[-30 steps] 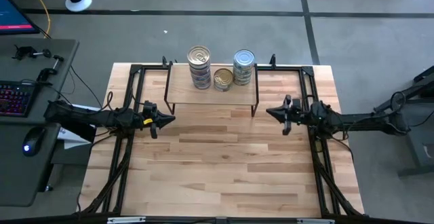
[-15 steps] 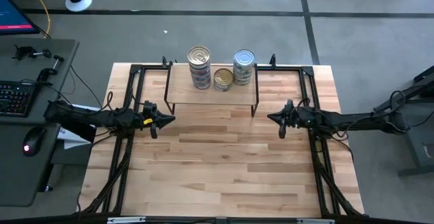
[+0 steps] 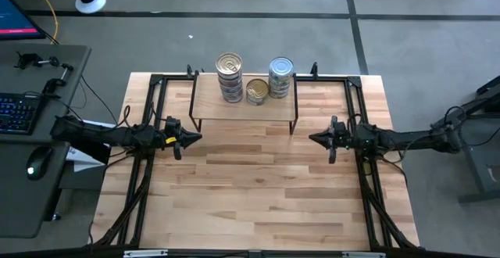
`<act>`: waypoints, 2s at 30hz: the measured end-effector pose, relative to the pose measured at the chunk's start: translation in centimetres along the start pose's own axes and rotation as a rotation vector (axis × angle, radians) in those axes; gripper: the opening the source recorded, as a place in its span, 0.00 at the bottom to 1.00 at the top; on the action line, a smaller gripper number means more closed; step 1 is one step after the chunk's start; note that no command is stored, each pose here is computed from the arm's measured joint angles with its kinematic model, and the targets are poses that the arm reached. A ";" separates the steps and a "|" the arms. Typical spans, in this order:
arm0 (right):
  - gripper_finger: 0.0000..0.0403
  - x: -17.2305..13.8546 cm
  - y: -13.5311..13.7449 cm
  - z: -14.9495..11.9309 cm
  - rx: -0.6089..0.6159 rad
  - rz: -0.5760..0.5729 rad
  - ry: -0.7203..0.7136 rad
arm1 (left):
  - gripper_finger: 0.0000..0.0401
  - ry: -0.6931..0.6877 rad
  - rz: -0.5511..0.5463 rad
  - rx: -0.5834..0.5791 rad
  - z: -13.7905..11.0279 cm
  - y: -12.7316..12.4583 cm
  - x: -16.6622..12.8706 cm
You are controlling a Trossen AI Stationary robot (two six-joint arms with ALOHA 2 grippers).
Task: Stack canned seafood by type on shelf
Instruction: Return to Home Position
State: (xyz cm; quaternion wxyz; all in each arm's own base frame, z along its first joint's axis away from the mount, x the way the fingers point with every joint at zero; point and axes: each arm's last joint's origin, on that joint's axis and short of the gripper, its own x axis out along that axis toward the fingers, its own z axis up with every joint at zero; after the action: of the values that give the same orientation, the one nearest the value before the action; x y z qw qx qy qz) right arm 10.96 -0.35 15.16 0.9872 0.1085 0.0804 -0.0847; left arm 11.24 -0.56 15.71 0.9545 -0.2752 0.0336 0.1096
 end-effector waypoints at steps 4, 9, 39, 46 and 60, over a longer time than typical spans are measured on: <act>0.00 -0.5 -0.3 0.7 0.017 -0.012 -0.083 | 0.00 0.001 0.001 0.000 0.0 0.0 0.0; 0.00 -1.4 -0.5 1.6 0.037 -0.017 -0.210 | 0.00 0.001 0.001 0.001 0.0 0.0 0.0; 0.00 -1.5 -0.4 1.6 -0.315 0.049 -0.205 | 0.00 0.016 0.011 0.006 -0.2 0.1 0.1; 0.00 -1.5 -0.4 1.6 -0.126 0.068 -0.199 | 0.00 0.016 0.010 0.006 -0.2 0.1 0.1; 0.00 -1.4 -0.4 1.5 -0.129 0.065 -0.185 | 0.00 0.016 0.010 0.006 -0.2 0.1 0.1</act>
State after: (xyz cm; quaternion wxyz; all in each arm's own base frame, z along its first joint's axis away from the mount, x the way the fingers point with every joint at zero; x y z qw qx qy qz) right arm 9.75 -0.92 16.75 0.9976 0.0391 -0.0092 -0.0569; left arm 11.30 -0.57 15.53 0.9545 -0.2728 0.0430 0.1122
